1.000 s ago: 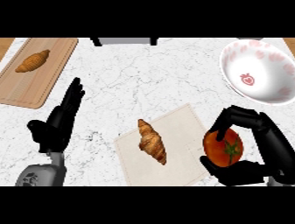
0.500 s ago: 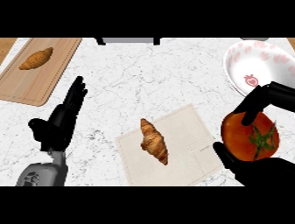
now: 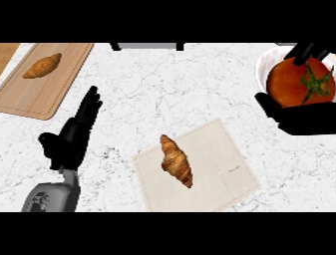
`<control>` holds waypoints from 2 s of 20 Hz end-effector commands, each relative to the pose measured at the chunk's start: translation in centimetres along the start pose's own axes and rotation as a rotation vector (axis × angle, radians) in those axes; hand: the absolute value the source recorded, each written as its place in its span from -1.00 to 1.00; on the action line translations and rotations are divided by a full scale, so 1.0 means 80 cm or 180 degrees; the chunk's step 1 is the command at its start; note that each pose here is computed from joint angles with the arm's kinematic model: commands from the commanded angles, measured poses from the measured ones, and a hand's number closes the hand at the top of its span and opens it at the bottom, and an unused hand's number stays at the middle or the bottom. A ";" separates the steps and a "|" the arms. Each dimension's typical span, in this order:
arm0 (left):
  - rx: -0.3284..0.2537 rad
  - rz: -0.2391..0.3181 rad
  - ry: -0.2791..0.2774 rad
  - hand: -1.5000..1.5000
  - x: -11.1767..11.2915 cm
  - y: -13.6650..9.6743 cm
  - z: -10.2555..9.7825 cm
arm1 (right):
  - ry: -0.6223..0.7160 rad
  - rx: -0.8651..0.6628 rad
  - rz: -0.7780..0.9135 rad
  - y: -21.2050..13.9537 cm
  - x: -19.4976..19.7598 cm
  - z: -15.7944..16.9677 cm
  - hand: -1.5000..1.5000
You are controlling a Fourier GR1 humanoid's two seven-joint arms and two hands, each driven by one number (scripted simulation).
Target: Pick the tomato from the placemat and place it in the bowl
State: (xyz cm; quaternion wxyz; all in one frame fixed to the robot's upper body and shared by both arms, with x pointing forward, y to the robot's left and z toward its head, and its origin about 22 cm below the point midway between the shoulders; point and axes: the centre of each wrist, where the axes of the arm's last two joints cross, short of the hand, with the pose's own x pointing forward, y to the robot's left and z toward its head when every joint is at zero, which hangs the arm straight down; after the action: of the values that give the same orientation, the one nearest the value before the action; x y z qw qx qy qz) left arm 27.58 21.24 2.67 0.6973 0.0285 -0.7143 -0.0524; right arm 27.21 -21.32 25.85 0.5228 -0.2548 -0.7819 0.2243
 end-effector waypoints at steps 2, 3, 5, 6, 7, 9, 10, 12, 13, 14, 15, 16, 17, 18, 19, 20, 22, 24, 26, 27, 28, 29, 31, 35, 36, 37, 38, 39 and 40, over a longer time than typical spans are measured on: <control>-0.0033 -0.0027 -0.0043 0.00 0.019 0.016 0.004 | 0.0272 -0.0091 0.0579 -0.017 -0.037 -0.031 1.00; -0.0009 -0.0013 0.0016 0.00 0.000 -0.020 0.001 | 0.0304 -0.0112 0.0594 -0.024 -0.052 -0.052 1.00; -0.0019 -0.0033 -0.0055 0.00 0.003 -0.009 -0.012 | 0.0320 -0.0109 0.0890 -0.013 -0.043 -0.063 1.00; 0.0026 -0.0029 -0.0037 0.00 0.006 -0.022 -0.001 | 0.0360 -0.0111 0.1088 -0.022 -0.064 -0.057 1.00; 0.0025 -0.0007 0.0021 0.00 -0.005 -0.008 -0.005 | 0.0349 -0.0101 0.1175 -0.049 -0.078 -0.068 1.00; -0.0040 0.0002 -0.0009 0.00 0.006 -0.001 0.013 | 0.0377 -0.0107 0.1253 -0.041 -0.100 -0.084 1.00; -0.0041 -0.0031 0.0003 0.00 0.002 0.012 0.005 | 0.0410 -0.0161 0.1297 -0.042 -0.134 -0.079 1.00; -0.0013 -0.0044 0.0074 0.00 0.010 0.003 -0.002 | 0.0464 -0.0103 0.1271 -0.018 -0.148 -0.078 1.00; -0.0066 0.0041 0.0005 0.00 -0.009 -0.004 0.005 | 0.0508 -0.0198 0.1222 -0.037 -0.158 -0.084 1.00; -0.0021 0.0017 -0.0048 0.00 0.010 -0.005 -0.004 | 0.0458 -0.0184 0.1205 -0.014 -0.165 -0.097 1.00; -0.0056 0.0000 -0.0032 0.00 -0.007 -0.006 0.009 | 0.0545 -0.0232 0.1255 -0.024 -0.184 -0.096 1.00; -0.0064 0.0017 0.0037 0.00 0.015 0.008 0.003 | 0.0571 -0.0238 0.1301 -0.026 -0.202 -0.084 1.00; -0.0019 0.0030 -0.0038 0.00 0.005 -0.012 0.008 | 0.0566 -0.0224 0.1372 -0.021 -0.211 -0.095 1.00; -0.0100 0.0073 -0.0030 0.00 0.014 -0.015 -0.010 | 0.0648 -0.0178 0.1431 -0.025 -0.212 -0.110 1.00; -0.0031 -0.0031 -0.0049 0.00 0.007 -0.001 -0.002 | 0.0620 -0.0179 0.1482 -0.038 -0.233 -0.099 1.00; -0.0031 0.0043 -0.0023 0.00 0.007 0.005 -0.005 | 0.0678 -0.0198 0.1389 -0.040 -0.249 -0.096 1.00; -0.0097 0.0060 -0.0042 0.00 -0.021 -0.005 -0.001 | 0.0755 -0.0184 0.1412 -0.011 -0.273 -0.092 1.00; -0.0065 0.0013 -0.0013 0.00 0.000 -0.006 0.012 | 0.0806 -0.0101 0.1448 -0.005 -0.295 -0.082 1.00; -0.0059 0.0030 -0.0077 0.00 0.004 0.004 -0.002 | 0.0954 0.0214 0.1217 -0.017 -0.310 -0.077 1.00; 0.0004 0.0040 -0.0048 0.00 0.004 0.012 0.009 | 0.1106 0.0134 0.0906 -0.023 -0.306 -0.082 1.00; -0.0092 0.0045 -0.0053 0.00 0.004 0.009 0.010 | 0.1203 0.0146 0.0934 -0.018 -0.315 -0.082 1.00; -0.0089 0.0002 -0.0011 0.00 -0.002 -0.015 0.003 | 0.1190 0.0290 0.0876 -0.020 -0.324 -0.076 -1.00; -0.0031 0.0005 -0.0080 0.00 0.009 -0.027 -0.007 | 0.1093 0.0523 0.0621 -0.021 -0.328 -0.074 -1.00; -0.0101 0.0004 -0.0007 0.00 0.000 -0.011 -0.004 | 0.0848 0.0466 0.0268 -0.025 -0.332 -0.077 -1.00; -0.0065 0.0022 -0.0052 0.00 -0.003 -0.015 0.008 | 0.0800 0.0389 0.0303 -0.015 -0.349 -0.059 -1.00; -0.0063 -0.0022 -0.0073 0.00 0.002 0.007 0.000 | 0.0777 0.0326 0.0140 -0.015 -0.355 -0.054 -1.00; -0.0044 0.0010 -0.0030 0.00 0.012 0.002 -0.004 | 0.0576 0.0230 0.0011 -0.024 -0.326 -0.084 -1.00; -0.0016 0.0024 -0.0040 0.00 0.004 -0.005 -0.008 | 0.0546 0.0109 -0.0053 -0.044 -0.339 -0.071 -1.00; -0.0136 0.0009 -0.0068 0.00 0.025 0.010 -0.002 | 0.0492 -0.0033 -0.0054 -0.056 -0.326 -0.086 -1.00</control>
State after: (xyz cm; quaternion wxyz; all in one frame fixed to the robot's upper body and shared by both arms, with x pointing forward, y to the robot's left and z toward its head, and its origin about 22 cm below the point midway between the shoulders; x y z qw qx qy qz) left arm 27.75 21.17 3.30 0.6925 0.0191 -0.7188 -0.0591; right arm 40.99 -39.75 10.79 0.6098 -0.2815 -0.7008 0.2404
